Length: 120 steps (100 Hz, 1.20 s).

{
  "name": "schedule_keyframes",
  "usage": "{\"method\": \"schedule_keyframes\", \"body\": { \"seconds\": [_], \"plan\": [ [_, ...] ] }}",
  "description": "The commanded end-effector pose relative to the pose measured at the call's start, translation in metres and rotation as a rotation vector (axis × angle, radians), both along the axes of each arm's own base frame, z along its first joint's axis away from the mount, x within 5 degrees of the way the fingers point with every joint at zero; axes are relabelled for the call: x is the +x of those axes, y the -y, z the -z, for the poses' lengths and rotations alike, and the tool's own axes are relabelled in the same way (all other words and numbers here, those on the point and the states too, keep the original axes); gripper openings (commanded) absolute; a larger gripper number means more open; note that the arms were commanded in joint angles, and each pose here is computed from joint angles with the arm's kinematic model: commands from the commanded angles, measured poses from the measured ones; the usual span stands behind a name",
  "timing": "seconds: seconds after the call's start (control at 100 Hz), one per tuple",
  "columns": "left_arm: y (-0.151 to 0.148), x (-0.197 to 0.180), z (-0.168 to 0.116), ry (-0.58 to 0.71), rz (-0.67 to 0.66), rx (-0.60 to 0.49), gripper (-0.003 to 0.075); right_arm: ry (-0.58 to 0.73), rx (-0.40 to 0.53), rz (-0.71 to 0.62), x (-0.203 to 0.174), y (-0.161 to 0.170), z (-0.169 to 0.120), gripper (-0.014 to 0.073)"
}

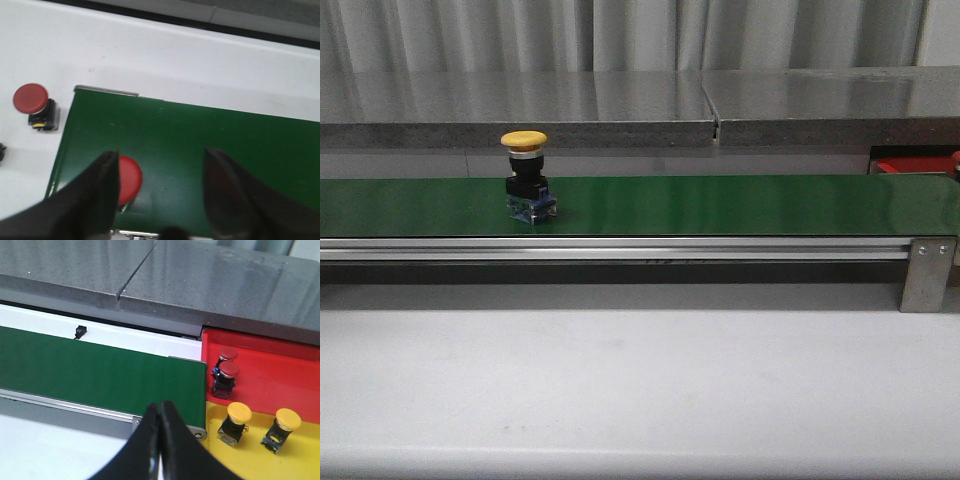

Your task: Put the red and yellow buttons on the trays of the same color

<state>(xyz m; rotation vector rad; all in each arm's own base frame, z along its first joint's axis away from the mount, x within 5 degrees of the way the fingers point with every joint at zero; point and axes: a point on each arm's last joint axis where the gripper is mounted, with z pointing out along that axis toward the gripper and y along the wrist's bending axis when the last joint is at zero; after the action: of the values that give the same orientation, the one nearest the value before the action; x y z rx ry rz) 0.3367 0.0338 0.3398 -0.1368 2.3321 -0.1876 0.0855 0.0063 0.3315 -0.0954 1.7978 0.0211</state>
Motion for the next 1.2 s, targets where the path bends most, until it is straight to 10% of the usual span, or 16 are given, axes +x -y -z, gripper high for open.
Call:
{"method": "schedule_keyframes", "body": {
  "seconds": [0.0,0.06,0.53,1.19],
  "plan": [
    [0.019,-0.014,-0.037,0.133,0.052,0.02,0.0106,0.094,-0.002,0.017,0.0,0.001,-0.015,-0.0118],
    [0.029,-0.021,-0.044,0.148,0.087,0.031,-0.0021,0.094,-0.002,0.017,0.0,0.001,-0.015,-0.0118],
    [0.075,-0.093,-0.061,0.265,0.247,0.03,-0.002,0.091,-0.002,0.016,0.0,0.001,-0.015,-0.0118],
    [0.062,-0.239,-0.034,0.501,0.242,0.017,-0.002,0.023,-0.012,-0.106,0.014,-0.009,-0.021,-0.0117]
  ]
}}
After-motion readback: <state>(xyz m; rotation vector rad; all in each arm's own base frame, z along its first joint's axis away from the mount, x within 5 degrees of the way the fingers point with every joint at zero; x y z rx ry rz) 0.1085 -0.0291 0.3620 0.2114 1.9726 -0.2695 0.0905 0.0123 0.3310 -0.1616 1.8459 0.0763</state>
